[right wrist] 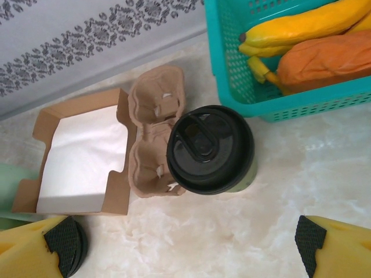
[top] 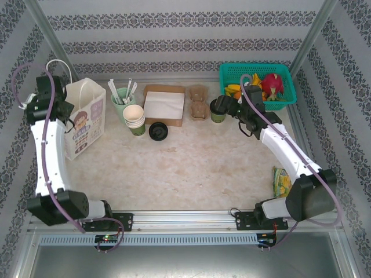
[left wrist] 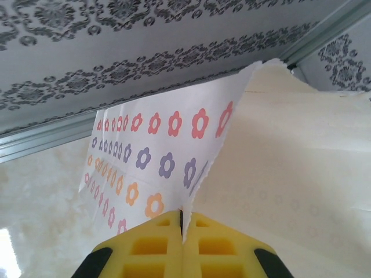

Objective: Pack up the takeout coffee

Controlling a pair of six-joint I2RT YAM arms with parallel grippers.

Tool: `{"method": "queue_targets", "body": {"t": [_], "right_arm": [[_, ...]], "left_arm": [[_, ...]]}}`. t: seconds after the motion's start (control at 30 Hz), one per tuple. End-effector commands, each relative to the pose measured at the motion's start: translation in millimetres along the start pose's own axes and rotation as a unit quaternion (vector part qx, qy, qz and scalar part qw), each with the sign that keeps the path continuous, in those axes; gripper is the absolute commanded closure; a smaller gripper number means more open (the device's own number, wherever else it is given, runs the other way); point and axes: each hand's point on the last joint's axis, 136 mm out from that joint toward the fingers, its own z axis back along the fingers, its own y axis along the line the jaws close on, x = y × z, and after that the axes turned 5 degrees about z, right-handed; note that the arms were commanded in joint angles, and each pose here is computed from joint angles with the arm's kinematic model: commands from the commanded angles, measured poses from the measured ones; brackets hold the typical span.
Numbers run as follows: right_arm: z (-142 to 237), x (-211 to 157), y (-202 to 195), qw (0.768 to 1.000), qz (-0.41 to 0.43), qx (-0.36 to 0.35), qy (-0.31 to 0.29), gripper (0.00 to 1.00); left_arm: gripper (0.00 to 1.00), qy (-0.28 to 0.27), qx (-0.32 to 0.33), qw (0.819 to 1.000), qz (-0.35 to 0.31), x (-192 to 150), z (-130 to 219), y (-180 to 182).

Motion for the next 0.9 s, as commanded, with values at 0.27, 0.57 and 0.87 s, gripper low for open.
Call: {"method": "queue_targets", "body": {"t": [0.27,0.57,0.87], "right_arm": [[-47,-5,71,0.995,0.029,0.073,0.057,0.02],[-90,-45,88,0.996,0.055,-0.003,0.069,0.12],[-141,-83,77,0.958,0.218,-0.002,0.187,0.25]], "left_arm": [[1.00,0.038,0.008,0.994,-0.099,-34,59,75],[1.00,0.105,-0.057,0.981,-0.153,-64,89,78],[1.00,0.146,-0.144,0.959,-0.197,-81,110,58]]}}
